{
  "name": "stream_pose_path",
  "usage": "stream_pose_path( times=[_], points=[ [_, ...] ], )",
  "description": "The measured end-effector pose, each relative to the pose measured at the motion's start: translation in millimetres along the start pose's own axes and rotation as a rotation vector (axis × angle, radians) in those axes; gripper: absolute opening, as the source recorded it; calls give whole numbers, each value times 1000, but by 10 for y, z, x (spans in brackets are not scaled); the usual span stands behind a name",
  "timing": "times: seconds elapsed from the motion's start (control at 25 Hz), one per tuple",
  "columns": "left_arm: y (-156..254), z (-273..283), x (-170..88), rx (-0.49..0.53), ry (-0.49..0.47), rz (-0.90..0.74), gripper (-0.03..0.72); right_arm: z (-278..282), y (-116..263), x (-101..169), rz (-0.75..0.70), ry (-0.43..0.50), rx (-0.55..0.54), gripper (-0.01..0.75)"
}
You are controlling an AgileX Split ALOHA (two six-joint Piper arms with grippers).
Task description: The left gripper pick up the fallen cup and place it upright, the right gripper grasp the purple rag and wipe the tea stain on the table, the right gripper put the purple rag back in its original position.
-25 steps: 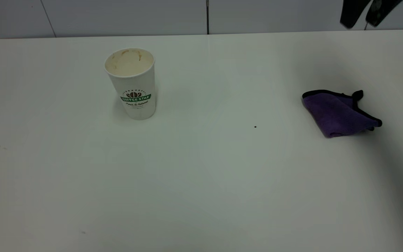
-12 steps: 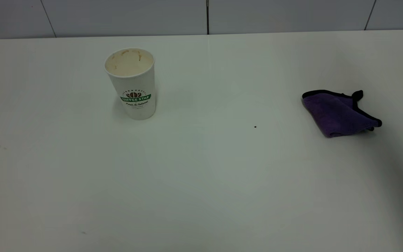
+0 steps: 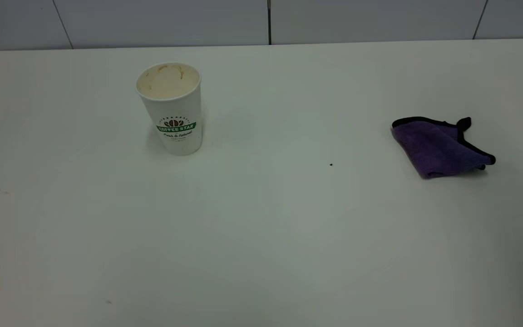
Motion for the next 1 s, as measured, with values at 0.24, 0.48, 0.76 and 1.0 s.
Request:
stream_pose_path(
  times=[0.24, 0.48, 0.76, 1.0],
  points=[
    [0, 0, 0, 0, 0, 0, 449, 204, 605, 95, 14, 10, -155, 498],
    [0, 0, 0, 0, 0, 0, 449, 278, 961, 160, -17, 1, -282, 498],
    [0, 0, 0, 0, 0, 0, 449, 440, 1175, 176, -64, 49, -434, 498],
    [0, 0, 0, 0, 0, 0, 449, 551, 1371, 217, -92, 99, -563, 498]
  ],
)
Point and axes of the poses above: a point on each arm's last joint axis where the gripper is mounted, z pointing back along that axis away from the gripper, x along the wrist's bending axis when the last joint is at zero, y = z × x, the point moved 2 cm from there along -z, pointing out along that axis toward the gripper, and after that the axes turned 1 degree about -z, right-handed, at the moved point
